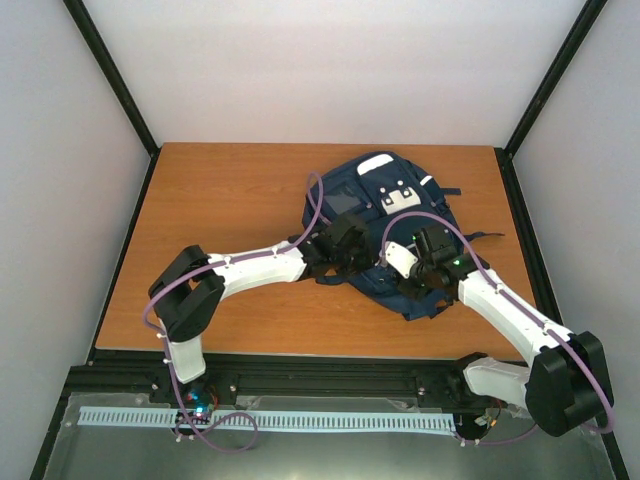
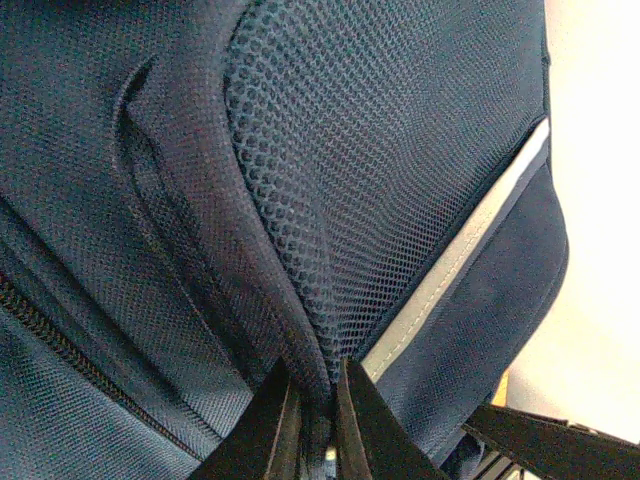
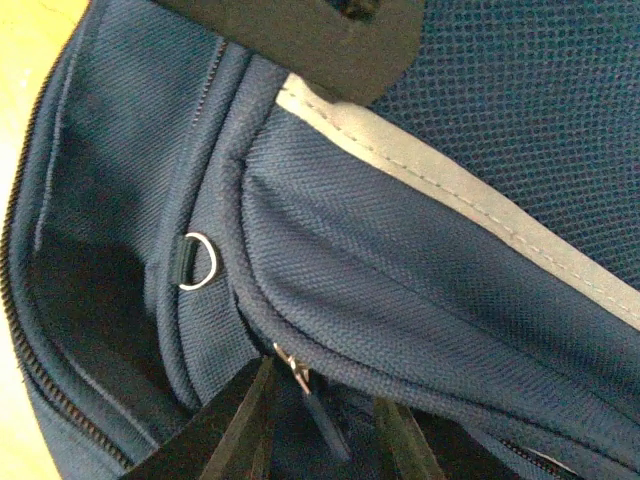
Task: Pack the student bag
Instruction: Zip the student bag at the center of the board.
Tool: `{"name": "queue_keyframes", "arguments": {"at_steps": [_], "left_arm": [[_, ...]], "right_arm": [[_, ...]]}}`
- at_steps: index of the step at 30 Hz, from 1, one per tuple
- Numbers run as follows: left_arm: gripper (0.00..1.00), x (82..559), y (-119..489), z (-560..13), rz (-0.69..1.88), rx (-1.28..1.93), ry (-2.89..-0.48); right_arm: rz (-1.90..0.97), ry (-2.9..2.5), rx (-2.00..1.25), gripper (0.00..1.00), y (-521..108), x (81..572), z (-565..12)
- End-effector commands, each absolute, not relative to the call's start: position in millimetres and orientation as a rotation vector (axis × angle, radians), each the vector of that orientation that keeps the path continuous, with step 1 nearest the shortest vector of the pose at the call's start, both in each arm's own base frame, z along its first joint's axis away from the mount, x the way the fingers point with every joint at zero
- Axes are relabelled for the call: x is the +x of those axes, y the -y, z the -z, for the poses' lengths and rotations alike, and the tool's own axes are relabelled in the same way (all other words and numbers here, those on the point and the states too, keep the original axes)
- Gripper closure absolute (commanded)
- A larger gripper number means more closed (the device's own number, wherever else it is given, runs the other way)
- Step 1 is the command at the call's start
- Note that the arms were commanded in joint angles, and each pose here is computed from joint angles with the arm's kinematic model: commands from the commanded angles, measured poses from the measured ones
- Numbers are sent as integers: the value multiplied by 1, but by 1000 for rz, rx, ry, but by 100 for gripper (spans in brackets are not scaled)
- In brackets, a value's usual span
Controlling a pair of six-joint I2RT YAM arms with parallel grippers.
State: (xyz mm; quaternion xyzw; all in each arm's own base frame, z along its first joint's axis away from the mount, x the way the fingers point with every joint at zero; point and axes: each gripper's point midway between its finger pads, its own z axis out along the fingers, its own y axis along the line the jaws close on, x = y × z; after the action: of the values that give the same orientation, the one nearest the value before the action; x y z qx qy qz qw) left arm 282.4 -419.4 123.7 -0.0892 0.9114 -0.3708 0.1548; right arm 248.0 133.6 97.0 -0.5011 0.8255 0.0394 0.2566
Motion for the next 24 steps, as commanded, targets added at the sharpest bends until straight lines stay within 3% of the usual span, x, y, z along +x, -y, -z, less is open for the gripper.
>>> {"name": "queue_keyframes", "arguments": {"at_steps": [1,6,12,24], "left_arm": [[99,285,444,-203,1308,-179,-2432],[99,285,441,-201,1292,-183,-2434],[99,286,428,-183,1189,-196,-2463],[99,277,404,-134,1037,-210,-2558]], "right_arm": [[-48,-2145,-1277,72,-141,272,-113],[3,-2169,-1287,87,-136,273,-107],[61,-2201,-1375,96,-125,264,-116],[67,-2367,-1518,97,-101,229,-100]]}}
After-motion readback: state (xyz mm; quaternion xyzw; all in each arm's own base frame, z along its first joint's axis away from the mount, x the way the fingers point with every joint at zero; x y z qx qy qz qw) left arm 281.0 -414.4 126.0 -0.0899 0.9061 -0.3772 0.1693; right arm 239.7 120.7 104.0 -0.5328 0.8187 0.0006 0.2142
